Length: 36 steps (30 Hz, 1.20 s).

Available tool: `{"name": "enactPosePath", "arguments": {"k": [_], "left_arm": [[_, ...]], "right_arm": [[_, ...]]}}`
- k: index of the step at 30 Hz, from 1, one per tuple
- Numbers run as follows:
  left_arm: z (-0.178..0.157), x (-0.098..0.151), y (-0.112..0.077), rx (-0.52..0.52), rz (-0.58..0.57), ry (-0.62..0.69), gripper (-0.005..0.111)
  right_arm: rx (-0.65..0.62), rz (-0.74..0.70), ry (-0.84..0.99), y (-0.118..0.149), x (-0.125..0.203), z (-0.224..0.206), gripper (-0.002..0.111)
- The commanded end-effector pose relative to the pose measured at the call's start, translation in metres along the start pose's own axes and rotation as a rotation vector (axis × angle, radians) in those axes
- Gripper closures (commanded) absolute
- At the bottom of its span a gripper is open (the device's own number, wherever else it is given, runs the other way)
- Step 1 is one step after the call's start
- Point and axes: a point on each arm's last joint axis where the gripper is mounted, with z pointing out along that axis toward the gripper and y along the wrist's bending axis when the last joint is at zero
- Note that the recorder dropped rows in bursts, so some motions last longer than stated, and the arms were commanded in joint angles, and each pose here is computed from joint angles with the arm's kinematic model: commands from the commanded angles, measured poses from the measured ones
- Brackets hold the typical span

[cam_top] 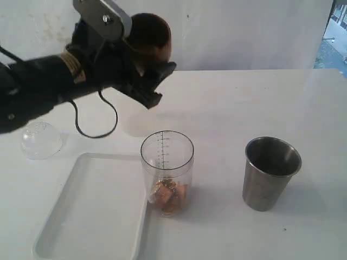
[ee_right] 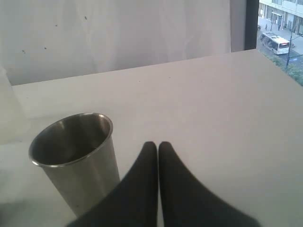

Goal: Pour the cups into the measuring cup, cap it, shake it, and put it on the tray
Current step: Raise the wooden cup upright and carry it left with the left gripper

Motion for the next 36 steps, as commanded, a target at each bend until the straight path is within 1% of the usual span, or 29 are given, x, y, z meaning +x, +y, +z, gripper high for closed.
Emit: {"name": "enactPosePath", "arguments": {"k": [1,4,6,11,14,17,20,24,28,31,34,36], "left_arm": [[-0.015,-0.022,0.03,-0.091,-0.158,0.136,0.107],[-0.024,-0.02,0.051,-0.159,-0.225,0.157,0.107],[-0.028,-0.014,0.068,-0.213,-0.268,0.163,0.107],[-0.035,0.011,0.109,-0.346,-0.328,0.202,0.107],[-0.038,0.025,0.132,-0.418,-0.359,0.187,0.107],[-0.032,0.044,0.146,-0.455,-0.372,0.179,0.107],[-0.02,0.068,0.152,-0.464,-0.387,0.197,0.107],[0.002,0.103,0.148,-0.442,-0.399,0.226,0.107],[0.02,0.135,0.146,-0.44,-0.48,0.184,0.107],[0.031,0.155,0.144,-0.438,-0.504,0.138,0.107],[0.039,0.175,0.139,-0.434,-0.517,0.131,0.107],[0.042,0.19,0.137,-0.453,-0.545,0.15,0.107]], "right_arm": [[-0.001,-0.001,-0.011,0.0,-0.001,0.0,0.108],[-0.001,-0.001,-0.011,0.0,-0.001,0.0,0.108],[-0.001,-0.001,-0.011,0.0,-0.001,0.0,0.108],[-0.001,-0.001,-0.011,0.0,-0.001,0.0,0.108],[-0.001,-0.001,-0.011,0.0,-0.001,0.0,0.108],[-0.001,-0.001,-0.011,0.0,-0.001,0.0,0.108],[-0.001,-0.001,-0.011,0.0,-0.001,0.0,0.108],[-0.001,-0.001,-0.011,0.0,-0.001,0.0,0.108],[-0.001,-0.001,-0.011,0.0,-0.001,0.0,0.108],[-0.001,-0.001,-0.011,0.0,-0.001,0.0,0.108],[-0.001,-0.001,-0.011,0.0,-0.001,0.0,0.108],[-0.001,-0.001,-0.011,0.0,-0.001,0.0,0.108]]}}
